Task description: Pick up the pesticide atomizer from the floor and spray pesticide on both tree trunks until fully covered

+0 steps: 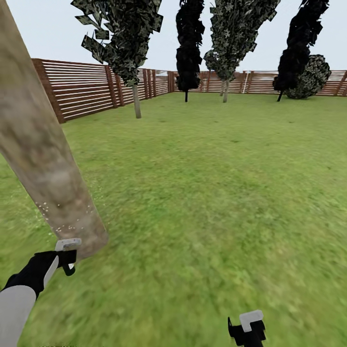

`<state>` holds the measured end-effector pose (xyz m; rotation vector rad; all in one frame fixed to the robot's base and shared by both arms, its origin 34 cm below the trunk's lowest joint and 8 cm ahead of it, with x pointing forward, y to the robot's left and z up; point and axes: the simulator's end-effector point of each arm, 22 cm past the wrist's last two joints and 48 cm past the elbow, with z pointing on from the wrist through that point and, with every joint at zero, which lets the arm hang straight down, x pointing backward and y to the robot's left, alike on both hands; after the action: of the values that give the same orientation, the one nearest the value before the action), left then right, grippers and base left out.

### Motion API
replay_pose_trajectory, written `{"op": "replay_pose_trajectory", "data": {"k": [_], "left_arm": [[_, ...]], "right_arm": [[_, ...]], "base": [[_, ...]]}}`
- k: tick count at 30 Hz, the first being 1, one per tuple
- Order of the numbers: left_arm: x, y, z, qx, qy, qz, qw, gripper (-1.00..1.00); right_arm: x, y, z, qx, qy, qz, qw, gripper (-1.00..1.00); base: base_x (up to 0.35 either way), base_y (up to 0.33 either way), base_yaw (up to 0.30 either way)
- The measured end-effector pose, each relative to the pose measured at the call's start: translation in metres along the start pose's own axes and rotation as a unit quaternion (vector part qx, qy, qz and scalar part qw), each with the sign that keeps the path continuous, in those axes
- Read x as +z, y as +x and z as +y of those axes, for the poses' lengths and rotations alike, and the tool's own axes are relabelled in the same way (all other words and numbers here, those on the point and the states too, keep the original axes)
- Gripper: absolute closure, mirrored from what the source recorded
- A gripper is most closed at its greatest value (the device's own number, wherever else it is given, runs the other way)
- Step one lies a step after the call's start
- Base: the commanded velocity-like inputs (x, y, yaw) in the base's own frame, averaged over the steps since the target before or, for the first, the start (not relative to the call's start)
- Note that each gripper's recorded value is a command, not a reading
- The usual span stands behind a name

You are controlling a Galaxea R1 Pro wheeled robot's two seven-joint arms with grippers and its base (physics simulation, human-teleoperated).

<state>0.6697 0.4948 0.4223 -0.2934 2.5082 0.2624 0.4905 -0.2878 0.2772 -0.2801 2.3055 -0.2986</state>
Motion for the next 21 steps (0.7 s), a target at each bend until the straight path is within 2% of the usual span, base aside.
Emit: {"op": "replay_pose_trajectory", "data": {"k": [10,15,17,19,21], "left_arm": [[0.0,0.0,0.0,0.0,0.0,0.0,1.0,1.0],[0.0,-0.001,0.0,-0.001,0.0,-0.001,1.0,1.0],[-0.004,-0.013,0.002,-0.004,0.0,-0.013,0.9999,1.0],[-0.014,-0.045,0.003,-0.002,-0.001,-0.047,0.9989,1.0],[-0.021,-0.062,0.001,0.005,-0.002,-0.063,0.998,1.0]], "right_arm": [[0.0,0.0,0.001,0.0,-0.001,0.0,1.0,-1.0],[0.0,0.0,0.0,0.0,0.0,0.0,1.0,-1.0],[0.0,0.0,-0.002,0.0,0.002,0.0,1.0,-1.0],[0.0,0.0,-0.003,0.0,0.002,0.0,1.0,-1.0],[0.0,0.001,-0.003,-0.001,0.002,0.0,1.0,-1.0]], "base": [[0.191,-0.223,0.028],[-0.013,-0.257,0.25],[-0.158,-0.059,0.277],[-0.029,-0.011,0.277],[-0.004,-0.002,0.277]]}}
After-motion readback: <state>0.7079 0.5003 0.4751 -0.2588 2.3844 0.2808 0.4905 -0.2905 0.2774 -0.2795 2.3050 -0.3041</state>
